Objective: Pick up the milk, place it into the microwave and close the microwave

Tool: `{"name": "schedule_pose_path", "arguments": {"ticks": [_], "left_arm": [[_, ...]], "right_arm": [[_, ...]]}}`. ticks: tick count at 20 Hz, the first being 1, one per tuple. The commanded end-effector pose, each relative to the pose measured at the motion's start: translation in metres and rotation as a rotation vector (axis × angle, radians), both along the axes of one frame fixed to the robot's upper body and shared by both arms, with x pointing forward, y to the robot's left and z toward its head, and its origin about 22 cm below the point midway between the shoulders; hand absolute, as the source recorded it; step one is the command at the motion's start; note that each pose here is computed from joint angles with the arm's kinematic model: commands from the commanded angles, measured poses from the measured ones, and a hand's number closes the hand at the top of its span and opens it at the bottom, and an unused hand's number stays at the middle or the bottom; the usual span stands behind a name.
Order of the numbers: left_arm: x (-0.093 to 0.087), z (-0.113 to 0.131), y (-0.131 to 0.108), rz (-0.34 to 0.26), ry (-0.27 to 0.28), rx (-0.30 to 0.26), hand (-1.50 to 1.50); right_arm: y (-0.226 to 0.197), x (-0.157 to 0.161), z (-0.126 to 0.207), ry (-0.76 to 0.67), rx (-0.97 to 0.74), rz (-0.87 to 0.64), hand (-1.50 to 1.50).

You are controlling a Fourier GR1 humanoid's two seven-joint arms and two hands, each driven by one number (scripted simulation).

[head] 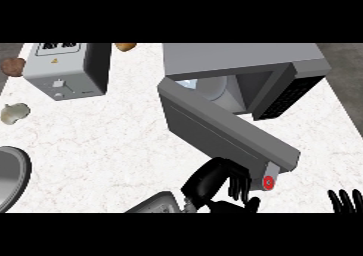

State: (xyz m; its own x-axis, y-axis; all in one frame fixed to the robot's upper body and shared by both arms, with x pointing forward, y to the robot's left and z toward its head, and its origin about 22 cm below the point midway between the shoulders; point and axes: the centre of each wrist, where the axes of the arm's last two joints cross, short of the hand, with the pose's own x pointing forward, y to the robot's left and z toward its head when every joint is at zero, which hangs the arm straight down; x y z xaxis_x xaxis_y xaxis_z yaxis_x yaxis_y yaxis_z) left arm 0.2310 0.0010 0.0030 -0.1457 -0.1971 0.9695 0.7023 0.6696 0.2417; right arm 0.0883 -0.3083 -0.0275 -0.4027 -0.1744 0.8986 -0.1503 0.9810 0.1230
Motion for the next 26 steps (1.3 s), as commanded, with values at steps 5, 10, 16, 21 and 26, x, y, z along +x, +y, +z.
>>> {"name": "schedule_pose_path", "arguments": {"ticks": [5, 10, 16, 21, 26], "left_arm": [[0.036, 0.018, -0.003, 0.183, -0.077, -0.141, 1.50], [0.065, 0.037, -0.004, 0.297, -0.080, -0.190, 1.50], [0.089, 0.047, 0.001, 0.370, -0.053, -0.280, 1.50], [0.106, 0.055, 0.001, 0.391, -0.075, -0.293, 1.50], [0.119, 0.060, 0.003, 0.420, -0.078, -0.321, 1.50]], "right_arm": [[0.005, 0.007, 0.026, -0.053, 0.008, 0.108, -1.50], [0.005, 0.008, 0.038, -0.043, 0.012, 0.170, -1.50], [0.007, 0.006, 0.049, -0.064, 0.034, 0.227, -1.50], [0.010, 0.009, 0.059, -0.073, 0.047, 0.240, -1.50], [0.004, 0.006, 0.064, -0.063, 0.034, 0.251, -1.50]]}}
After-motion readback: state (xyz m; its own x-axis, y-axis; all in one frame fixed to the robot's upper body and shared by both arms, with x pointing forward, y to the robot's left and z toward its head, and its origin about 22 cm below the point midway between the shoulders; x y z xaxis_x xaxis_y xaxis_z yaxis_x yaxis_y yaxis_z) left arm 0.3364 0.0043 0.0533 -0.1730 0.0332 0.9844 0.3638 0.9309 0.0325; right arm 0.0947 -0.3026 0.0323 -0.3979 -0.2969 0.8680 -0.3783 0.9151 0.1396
